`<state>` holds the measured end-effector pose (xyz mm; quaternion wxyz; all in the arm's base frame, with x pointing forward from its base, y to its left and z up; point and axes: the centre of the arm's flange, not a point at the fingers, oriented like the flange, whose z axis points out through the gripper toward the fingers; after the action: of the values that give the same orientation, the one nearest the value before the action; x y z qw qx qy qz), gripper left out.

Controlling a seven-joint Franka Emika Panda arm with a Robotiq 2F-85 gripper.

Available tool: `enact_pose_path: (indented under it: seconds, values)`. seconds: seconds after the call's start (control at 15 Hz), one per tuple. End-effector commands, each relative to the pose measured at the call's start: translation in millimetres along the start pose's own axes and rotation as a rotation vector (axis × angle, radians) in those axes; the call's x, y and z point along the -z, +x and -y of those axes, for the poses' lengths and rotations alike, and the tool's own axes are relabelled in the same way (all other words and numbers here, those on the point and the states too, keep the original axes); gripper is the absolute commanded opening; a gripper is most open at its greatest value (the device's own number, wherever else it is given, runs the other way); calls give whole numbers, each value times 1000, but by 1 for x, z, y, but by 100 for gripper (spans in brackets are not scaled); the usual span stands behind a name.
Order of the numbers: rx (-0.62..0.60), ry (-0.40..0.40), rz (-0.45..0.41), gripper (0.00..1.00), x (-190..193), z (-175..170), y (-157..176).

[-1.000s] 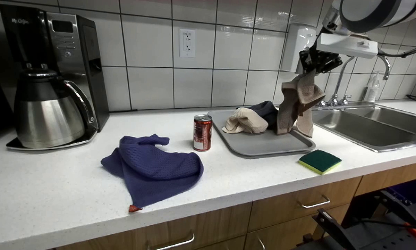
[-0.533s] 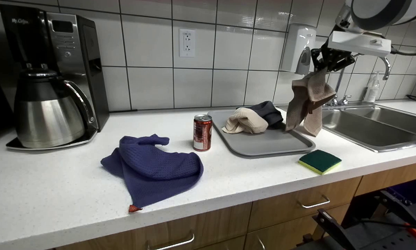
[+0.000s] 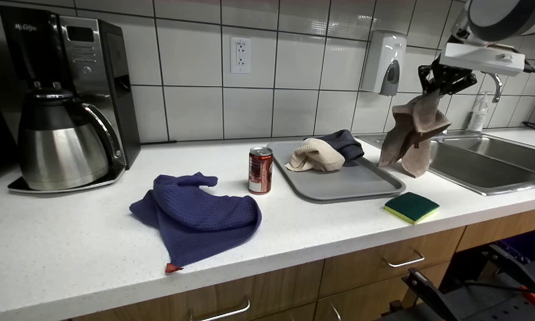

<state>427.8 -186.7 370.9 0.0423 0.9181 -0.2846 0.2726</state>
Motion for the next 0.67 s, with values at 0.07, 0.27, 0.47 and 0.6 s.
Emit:
enact_pose_path:
  seconds: [0.07, 0.27, 0.47, 0.6]
  values:
    - [-13, -10, 0, 2, -1, -24, 2]
    - [-29, -23, 6, 2, -5, -35, 1]
    - [-39, -34, 16, 2, -9, -41, -1]
    - [-41, -41, 23, 2, -12, -42, -4]
